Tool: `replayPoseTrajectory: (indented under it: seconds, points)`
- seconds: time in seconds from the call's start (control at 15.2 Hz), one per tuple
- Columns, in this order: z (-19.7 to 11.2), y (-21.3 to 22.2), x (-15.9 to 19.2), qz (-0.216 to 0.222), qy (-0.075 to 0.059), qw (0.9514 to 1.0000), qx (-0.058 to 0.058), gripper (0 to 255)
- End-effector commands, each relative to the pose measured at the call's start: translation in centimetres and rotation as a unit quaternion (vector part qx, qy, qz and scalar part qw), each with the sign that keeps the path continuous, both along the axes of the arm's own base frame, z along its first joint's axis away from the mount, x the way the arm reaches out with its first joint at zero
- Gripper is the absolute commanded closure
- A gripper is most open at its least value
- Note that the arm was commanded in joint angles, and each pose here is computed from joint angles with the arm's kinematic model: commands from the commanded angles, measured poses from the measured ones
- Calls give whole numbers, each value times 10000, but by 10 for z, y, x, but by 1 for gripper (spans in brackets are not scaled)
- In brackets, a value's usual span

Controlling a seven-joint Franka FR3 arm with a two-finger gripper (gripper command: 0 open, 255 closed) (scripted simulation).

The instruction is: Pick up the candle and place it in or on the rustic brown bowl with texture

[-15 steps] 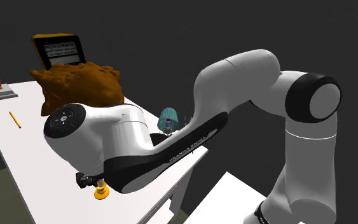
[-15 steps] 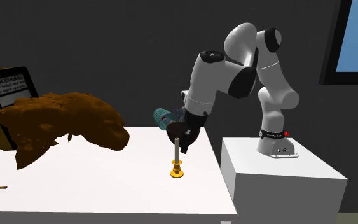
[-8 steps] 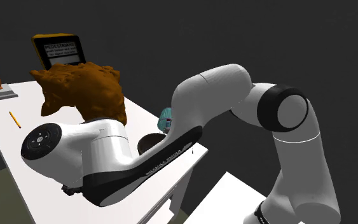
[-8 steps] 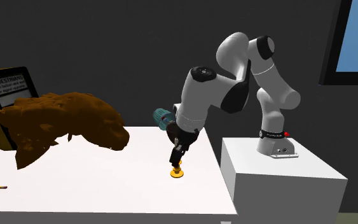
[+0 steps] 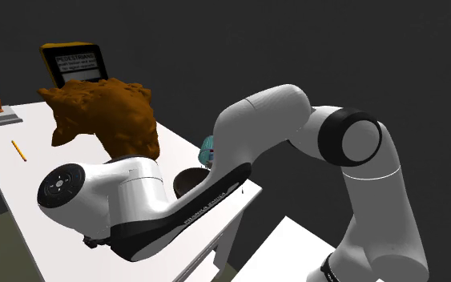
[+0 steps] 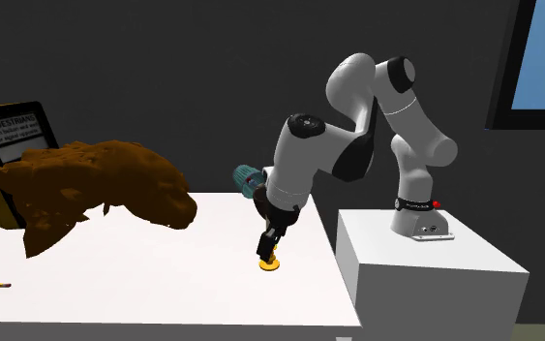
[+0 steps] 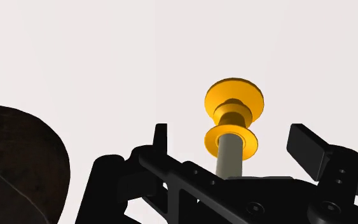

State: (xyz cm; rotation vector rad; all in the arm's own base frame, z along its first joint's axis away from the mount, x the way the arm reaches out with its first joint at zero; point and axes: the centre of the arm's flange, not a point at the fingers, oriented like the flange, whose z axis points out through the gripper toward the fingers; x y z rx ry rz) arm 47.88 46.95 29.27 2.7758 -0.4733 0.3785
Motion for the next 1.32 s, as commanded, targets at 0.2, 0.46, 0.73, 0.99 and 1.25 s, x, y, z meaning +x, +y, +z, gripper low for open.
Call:
replayPoseTrajectory:
  seconds: [0.2, 0.46, 0.73, 0.99, 1.25]
  points:
    - [0, 0, 0, 0, 0, 10000, 0, 255]
    - [0, 0, 0, 0, 0, 10000, 0, 255]
    - [0, 0, 0, 0, 0, 10000, 0, 255]
    - [16, 0, 0, 0, 0, 10000, 0, 255]
    - [37, 0, 0, 0, 0, 10000, 0, 255]
